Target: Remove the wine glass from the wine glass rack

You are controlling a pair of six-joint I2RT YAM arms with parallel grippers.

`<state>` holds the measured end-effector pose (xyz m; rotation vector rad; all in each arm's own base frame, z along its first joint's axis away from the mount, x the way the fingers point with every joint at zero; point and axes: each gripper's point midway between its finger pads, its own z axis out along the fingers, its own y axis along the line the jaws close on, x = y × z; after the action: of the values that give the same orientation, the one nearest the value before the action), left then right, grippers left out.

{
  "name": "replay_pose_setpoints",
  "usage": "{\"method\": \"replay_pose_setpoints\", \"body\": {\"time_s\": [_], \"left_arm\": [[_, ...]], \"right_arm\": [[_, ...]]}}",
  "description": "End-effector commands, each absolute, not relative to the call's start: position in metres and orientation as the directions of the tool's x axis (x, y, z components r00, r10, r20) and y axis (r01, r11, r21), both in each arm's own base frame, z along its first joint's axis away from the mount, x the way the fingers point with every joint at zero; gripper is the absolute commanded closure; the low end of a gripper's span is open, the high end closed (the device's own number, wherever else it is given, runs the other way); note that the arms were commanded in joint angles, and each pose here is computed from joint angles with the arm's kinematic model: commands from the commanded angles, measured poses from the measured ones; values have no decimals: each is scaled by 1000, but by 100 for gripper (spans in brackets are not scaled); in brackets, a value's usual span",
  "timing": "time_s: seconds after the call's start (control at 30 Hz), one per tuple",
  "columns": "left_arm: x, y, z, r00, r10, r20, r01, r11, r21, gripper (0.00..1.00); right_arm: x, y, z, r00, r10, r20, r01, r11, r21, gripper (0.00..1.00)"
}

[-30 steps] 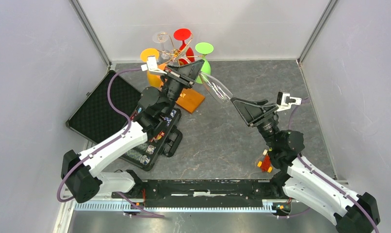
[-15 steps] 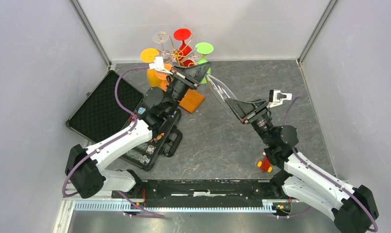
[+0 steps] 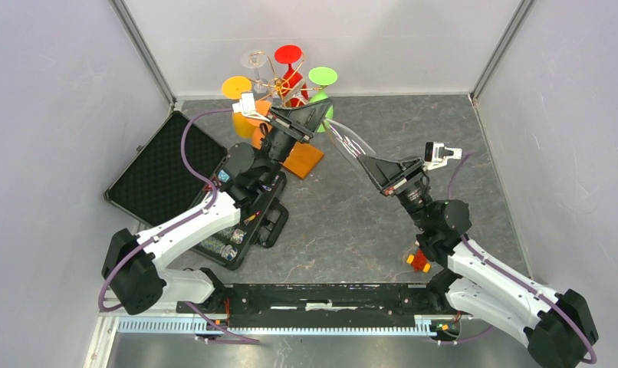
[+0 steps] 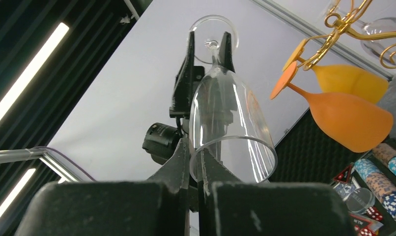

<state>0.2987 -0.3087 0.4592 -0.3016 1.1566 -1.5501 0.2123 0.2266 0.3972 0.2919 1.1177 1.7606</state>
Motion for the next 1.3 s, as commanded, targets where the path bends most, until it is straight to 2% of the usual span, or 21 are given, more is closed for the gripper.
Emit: {"method": "replay_pose_setpoints", "body": {"time_s": [0.0, 0.17, 0.3, 0.53, 0.6, 0.7, 0.8, 0.93, 1.03, 1.13, 1.2, 1.27], "left_arm": [[274, -297, 497, -256, -854, -453, 737, 131, -664, 51], [264, -305, 499, -202, -751, -628, 785, 259, -562, 27], [263, -307, 486, -193, -675, -712, 779, 335, -529, 13], [262, -302, 463, -173, -546, -820, 769, 445, -459, 4], [260, -297, 458, -152, -496, -855, 768, 485, -418, 2], [261, -278, 451, -103, -383, -918, 728, 600, -332, 0], [259, -258, 453, -57, -310, -949, 696, 669, -260, 0], [251, -241, 459, 1, -283, -959, 681, 702, -206, 0], [249, -231, 454, 15, -270, -963, 658, 728, -193, 0], [248, -224, 448, 16, -263, -965, 638, 745, -193, 0], [248, -222, 447, 25, -245, -969, 639, 750, -173, 0], [248, -221, 446, 25, -220, -975, 633, 759, -155, 0]], "right_arm": [[222, 220, 404, -406, 860, -308, -628, -18, 778, 100], [238, 208, 410, -263, 888, -377, -633, 136, 762, 100], [246, 193, 421, -133, 902, -410, -639, 238, 732, 100], [259, 170, 439, 89, 853, -513, -602, 457, 655, 100], [266, 158, 435, 156, 792, -591, -524, 573, 630, 100], [278, 133, 415, 217, 598, -771, -326, 789, 520, 100], [280, 103, 392, 208, 381, -901, -134, 923, 360, 100], [277, 76, 377, 110, 136, -985, 19, 990, 139, 100], [279, 74, 377, 2, -34, -999, 28, 999, -34, 100], [288, 76, 367, -162, -195, -967, 28, 979, -202, 100], [294, 74, 370, -212, -243, -946, 39, 966, -257, 100], [303, 83, 372, -236, -276, -932, -18, 960, -280, 100]]}}
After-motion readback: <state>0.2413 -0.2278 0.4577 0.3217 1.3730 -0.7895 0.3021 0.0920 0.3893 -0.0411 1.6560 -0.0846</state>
